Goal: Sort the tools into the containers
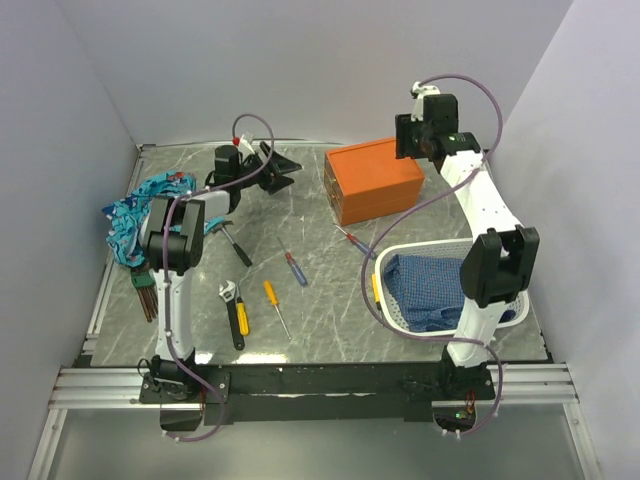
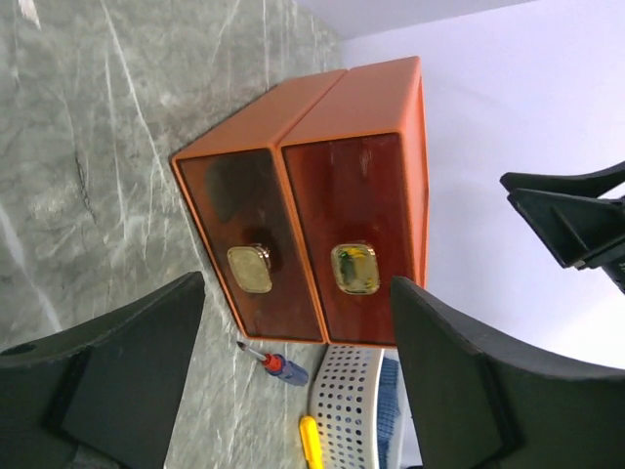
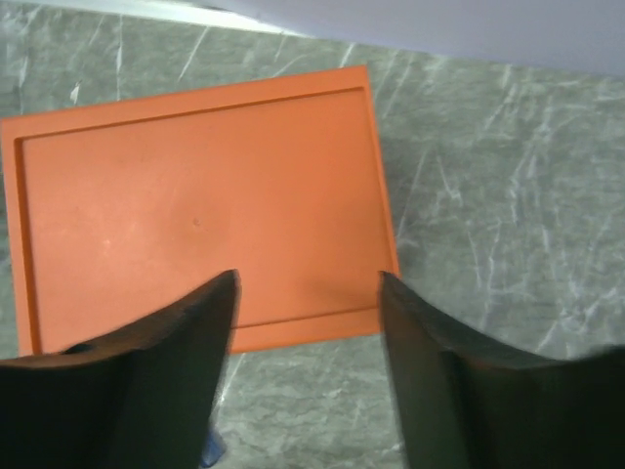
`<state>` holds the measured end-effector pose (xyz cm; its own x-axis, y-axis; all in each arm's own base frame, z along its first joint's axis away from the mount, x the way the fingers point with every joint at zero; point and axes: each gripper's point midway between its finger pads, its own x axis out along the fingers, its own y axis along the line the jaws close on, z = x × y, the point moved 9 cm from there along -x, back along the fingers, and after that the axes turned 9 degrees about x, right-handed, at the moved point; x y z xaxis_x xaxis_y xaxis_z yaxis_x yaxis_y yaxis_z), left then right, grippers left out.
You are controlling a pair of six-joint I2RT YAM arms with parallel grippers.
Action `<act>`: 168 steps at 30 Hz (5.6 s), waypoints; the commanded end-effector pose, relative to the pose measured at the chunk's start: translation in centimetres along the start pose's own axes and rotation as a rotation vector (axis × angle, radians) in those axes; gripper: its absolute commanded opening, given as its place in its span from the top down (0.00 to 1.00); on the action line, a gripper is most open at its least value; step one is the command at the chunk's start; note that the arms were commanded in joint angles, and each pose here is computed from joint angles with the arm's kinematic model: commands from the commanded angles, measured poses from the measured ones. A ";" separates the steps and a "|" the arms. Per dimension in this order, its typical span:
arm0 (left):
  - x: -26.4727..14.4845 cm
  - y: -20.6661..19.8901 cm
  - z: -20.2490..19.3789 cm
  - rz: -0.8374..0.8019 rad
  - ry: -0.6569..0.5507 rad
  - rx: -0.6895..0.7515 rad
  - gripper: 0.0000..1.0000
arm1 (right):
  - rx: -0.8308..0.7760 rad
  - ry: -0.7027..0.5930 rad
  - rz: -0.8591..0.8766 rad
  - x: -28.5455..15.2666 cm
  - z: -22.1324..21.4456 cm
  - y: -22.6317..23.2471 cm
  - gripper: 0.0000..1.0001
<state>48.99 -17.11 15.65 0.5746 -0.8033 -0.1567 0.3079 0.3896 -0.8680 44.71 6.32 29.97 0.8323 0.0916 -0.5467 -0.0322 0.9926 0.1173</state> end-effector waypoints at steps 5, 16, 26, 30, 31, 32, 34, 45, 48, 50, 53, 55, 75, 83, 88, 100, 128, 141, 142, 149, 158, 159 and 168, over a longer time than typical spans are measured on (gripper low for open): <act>2.7 -2.1 -1.0 -0.199 0.008 -0.021 0.26 | 0.031 0.061 0.249 2.5 0.0 2.3 0.79; 5.0 -2.4 -3.0 -0.231 0.036 -0.051 0.31 | 0.016 0.177 0.261 5.6 -3.1 2.1 1.00; 6.5 -2.6 -3.6 -0.275 0.075 -0.043 0.32 | -0.016 0.266 0.207 6.0 -6.0 1.4 1.00; 6.8 -2.6 -3.7 -0.264 0.089 -0.046 0.33 | -0.007 0.281 0.203 6.0 -6.4 1.4 1.00; 6.8 -2.5 -3.8 -0.261 0.091 -0.051 0.33 | -0.006 0.282 0.203 6.0 -6.4 1.4 1.00; 6.8 -2.5 -3.8 -0.264 0.089 -0.051 0.33 | -0.005 0.284 0.205 6.0 -6.4 1.5 1.00; 6.8 -2.4 -3.9 -0.267 0.094 -0.057 0.34 | -0.006 0.283 0.204 6.0 -6.4 1.5 1.00; 6.9 -3.1 -4.2 -0.301 0.115 -0.032 0.44 | -0.027 0.315 0.181 6.3 -7.5 1.2 1.00; 7.1 -3.1 -4.3 -0.298 0.129 -0.031 0.47 | -0.028 0.316 0.173 6.5 -7.6 1.0 1.00; 7.1 -3.1 -4.3 -0.299 0.137 -0.032 0.48 | -0.029 0.320 0.173 6.5 -7.7 1.0 1.00; 7.0 -3.0 -4.4 -0.305 0.141 -0.036 0.54 | -0.030 0.325 0.177 6.7 -7.8 1.0 1.00; 7.0 -3.2 -4.4 -0.307 0.140 -0.034 0.63 | -0.035 0.327 0.186 6.7 -7.9 1.1 1.00; 0.5 -1.2 -2.6 -0.188 0.189 -0.056 0.99 | -0.076 0.348 0.179 7.6 -8.9 0.7 1.00; -2.1 -0.3 -2.7 -0.124 0.231 -0.069 0.98 | -0.100 0.349 0.177 8.2 -9.0 0.6 1.00; -3.1 -0.1 -2.5 -0.051 0.241 -0.044 0.39 | -0.100 0.338 0.183 8.3 -8.8 0.7 1.00; -9.3 -1.5 -2.2 0.659 0.195 0.011 0.24 | -0.103 0.329 0.191 8.3 -8.5 0.7 0.97; -23.9 -12.3 2.2 0.739 -0.308 0.326 0.12 | -0.253 0.328 0.570 -12.2 -17.9 21.5 0.36; -31.9 -14.3 0.1 0.749 -0.494 0.334 0.09 | -0.293 0.454 0.464 -8.1 -25.0 25.0 0.34; -32.0 -14.2 -0.1 0.722 -0.492 0.300 0.09 | -0.299 0.446 0.443 -7.3 -25.2 25.2 0.34; -32.8 -13.9 -0.3 0.678 -0.521 0.254 0.10 | -0.338 0.426 0.409 -3.7 -25.2 26.1 0.36; -32.4 -13.1 0.0 0.663 -0.505 0.221 0.11 | -0.398 0.504 0.394 -1.9 -27.7 25.2 0.52; -32.4 -13.1 0.1 0.666 -0.506 0.221 0.11 | -0.403 0.511 0.397 -2.0 -28.0 25.0 0.53; -32.1 -12.7 0.8 0.656 -0.503 0.212 0.11 | -0.455 0.480 0.468 -3.4 -26.1 25.2 0.85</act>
<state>26.69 3.98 30.67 0.9173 -0.0988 -0.3856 -0.1483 0.8142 -0.5614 26.31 32.69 9.94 0.3246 0.3553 -0.8766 -0.5706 0.8127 0.1180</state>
